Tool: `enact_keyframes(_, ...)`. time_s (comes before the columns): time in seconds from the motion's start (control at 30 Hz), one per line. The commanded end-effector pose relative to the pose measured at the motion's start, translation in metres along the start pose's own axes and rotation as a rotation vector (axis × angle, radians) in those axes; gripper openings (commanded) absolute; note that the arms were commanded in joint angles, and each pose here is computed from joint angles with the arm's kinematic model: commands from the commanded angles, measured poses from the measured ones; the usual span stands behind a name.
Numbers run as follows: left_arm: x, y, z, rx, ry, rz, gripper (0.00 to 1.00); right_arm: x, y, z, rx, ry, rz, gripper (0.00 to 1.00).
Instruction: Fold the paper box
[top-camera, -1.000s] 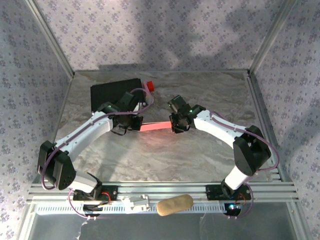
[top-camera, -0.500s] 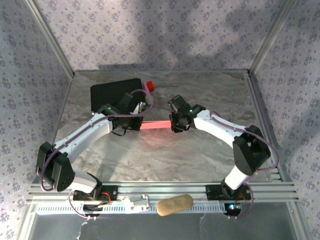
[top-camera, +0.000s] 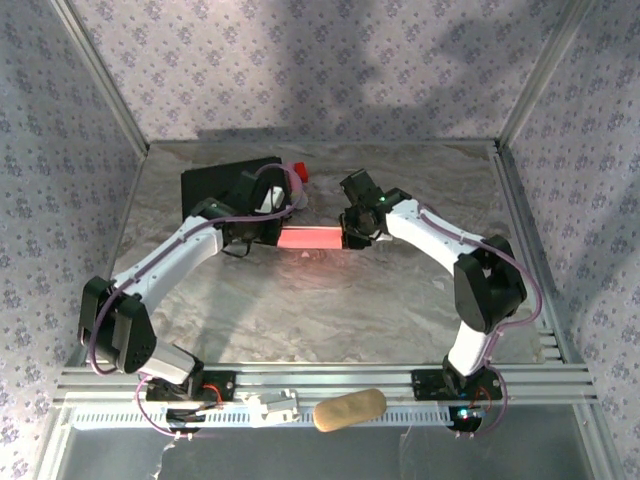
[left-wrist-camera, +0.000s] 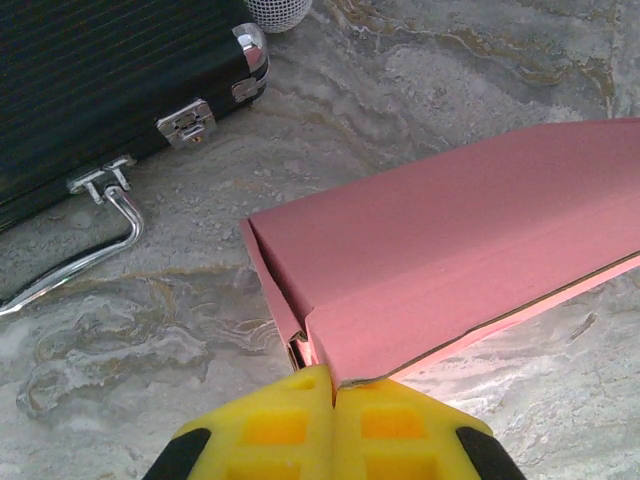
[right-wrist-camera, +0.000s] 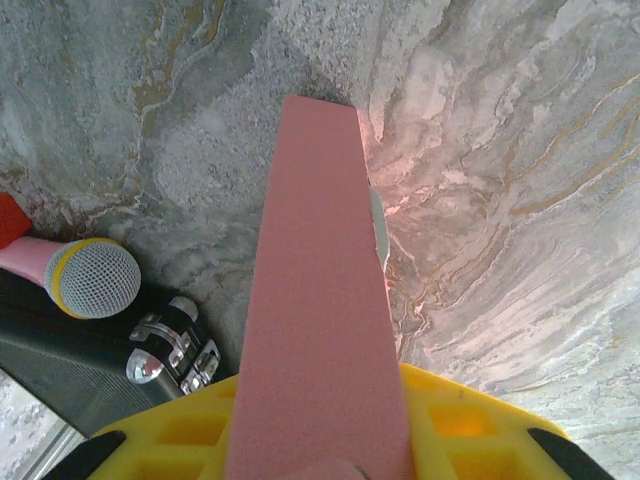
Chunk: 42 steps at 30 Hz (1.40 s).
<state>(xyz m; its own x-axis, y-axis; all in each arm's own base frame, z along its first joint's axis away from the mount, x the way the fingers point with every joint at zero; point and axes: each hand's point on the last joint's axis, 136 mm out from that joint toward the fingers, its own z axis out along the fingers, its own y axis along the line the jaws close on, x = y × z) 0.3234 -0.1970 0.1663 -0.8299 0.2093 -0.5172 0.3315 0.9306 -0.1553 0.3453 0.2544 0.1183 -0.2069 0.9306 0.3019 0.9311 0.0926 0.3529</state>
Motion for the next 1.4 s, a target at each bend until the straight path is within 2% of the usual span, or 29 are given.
enact_keyframes(0.0,0.001,0.016,0.008,-0.03,0.039,0.011,0.0,-0.005,-0.011,0.001,0.103,-0.003,0.049,0.3)
enact_keyframes(0.2,0.003,0.03,0.017,-0.085,0.09,0.053,0.0,-0.003,-0.008,0.005,0.134,-0.014,0.02,0.29)
enact_keyframes(0.9,0.009,0.051,0.023,-0.241,0.142,0.143,0.0,-0.006,-0.004,0.01,0.142,-0.032,0.029,0.29)
enact_keyframes(1.07,0.008,0.049,0.023,-0.253,0.15,0.154,0.0,-0.008,-0.004,0.011,0.143,-0.033,0.031,0.28)
enact_keyframes(1.37,0.012,0.038,0.026,-0.191,0.154,0.107,0.0,-0.007,-0.002,0.011,0.138,-0.027,0.029,0.28)
